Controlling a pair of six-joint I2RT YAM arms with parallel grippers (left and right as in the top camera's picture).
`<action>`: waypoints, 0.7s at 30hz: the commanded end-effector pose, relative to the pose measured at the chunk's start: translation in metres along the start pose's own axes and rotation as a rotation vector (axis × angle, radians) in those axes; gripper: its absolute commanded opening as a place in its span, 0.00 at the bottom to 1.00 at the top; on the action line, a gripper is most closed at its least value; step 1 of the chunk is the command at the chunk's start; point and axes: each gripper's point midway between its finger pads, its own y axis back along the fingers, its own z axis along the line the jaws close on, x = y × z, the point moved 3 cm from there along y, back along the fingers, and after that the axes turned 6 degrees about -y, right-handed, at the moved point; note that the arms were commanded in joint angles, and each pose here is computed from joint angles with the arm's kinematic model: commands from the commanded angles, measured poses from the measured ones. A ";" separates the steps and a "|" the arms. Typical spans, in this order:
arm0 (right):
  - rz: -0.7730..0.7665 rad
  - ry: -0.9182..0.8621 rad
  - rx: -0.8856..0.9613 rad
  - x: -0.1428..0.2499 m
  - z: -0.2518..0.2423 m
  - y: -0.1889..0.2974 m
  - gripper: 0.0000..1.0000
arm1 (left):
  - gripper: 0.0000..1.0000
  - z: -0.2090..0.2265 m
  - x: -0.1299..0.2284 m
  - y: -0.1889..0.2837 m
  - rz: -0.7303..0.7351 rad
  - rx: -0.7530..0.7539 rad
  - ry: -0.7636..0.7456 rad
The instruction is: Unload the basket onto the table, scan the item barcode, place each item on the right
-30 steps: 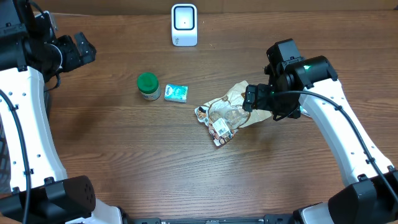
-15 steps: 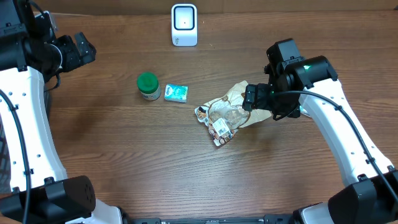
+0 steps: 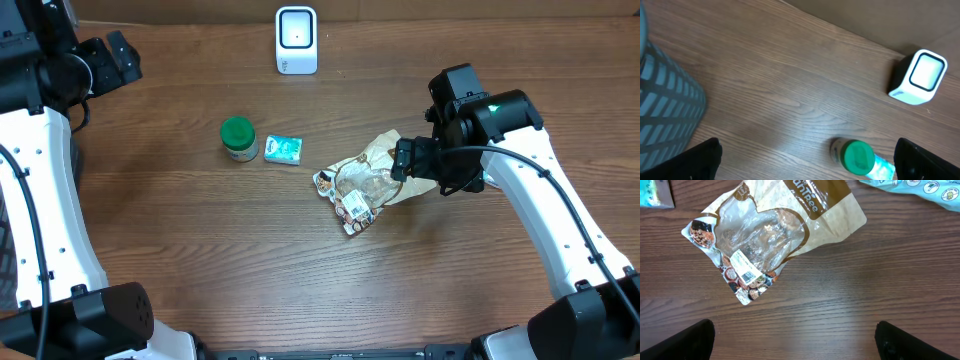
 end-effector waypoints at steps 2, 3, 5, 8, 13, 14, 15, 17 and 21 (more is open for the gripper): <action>-0.002 0.004 -0.008 -0.002 0.001 -0.002 1.00 | 1.00 0.000 -0.002 0.002 -0.009 -0.020 0.008; -0.002 0.004 -0.008 -0.002 0.001 -0.002 1.00 | 1.00 -0.003 -0.001 0.002 -0.004 0.002 0.017; -0.002 0.004 -0.008 -0.002 0.001 -0.002 1.00 | 1.00 -0.011 0.000 0.002 0.003 0.056 0.026; -0.014 0.006 -0.014 -0.004 0.002 -0.002 1.00 | 0.99 -0.023 0.004 0.002 0.025 0.126 0.023; -0.089 0.017 -0.054 -0.020 0.011 -0.001 0.93 | 0.32 -0.031 0.019 0.003 0.091 0.169 0.000; -0.110 0.024 -0.065 -0.025 0.014 -0.001 0.88 | 0.04 -0.035 0.020 0.003 0.095 0.176 -0.007; -0.134 0.027 -0.077 -0.030 0.016 0.000 0.80 | 0.04 -0.038 0.021 0.004 0.098 0.183 -0.010; -0.176 0.034 -0.099 -0.040 0.022 0.000 0.62 | 0.04 -0.047 0.022 0.009 0.096 0.205 -0.019; -0.222 0.041 -0.122 -0.060 0.031 -0.012 0.13 | 0.04 -0.077 0.025 0.028 0.071 0.259 -0.047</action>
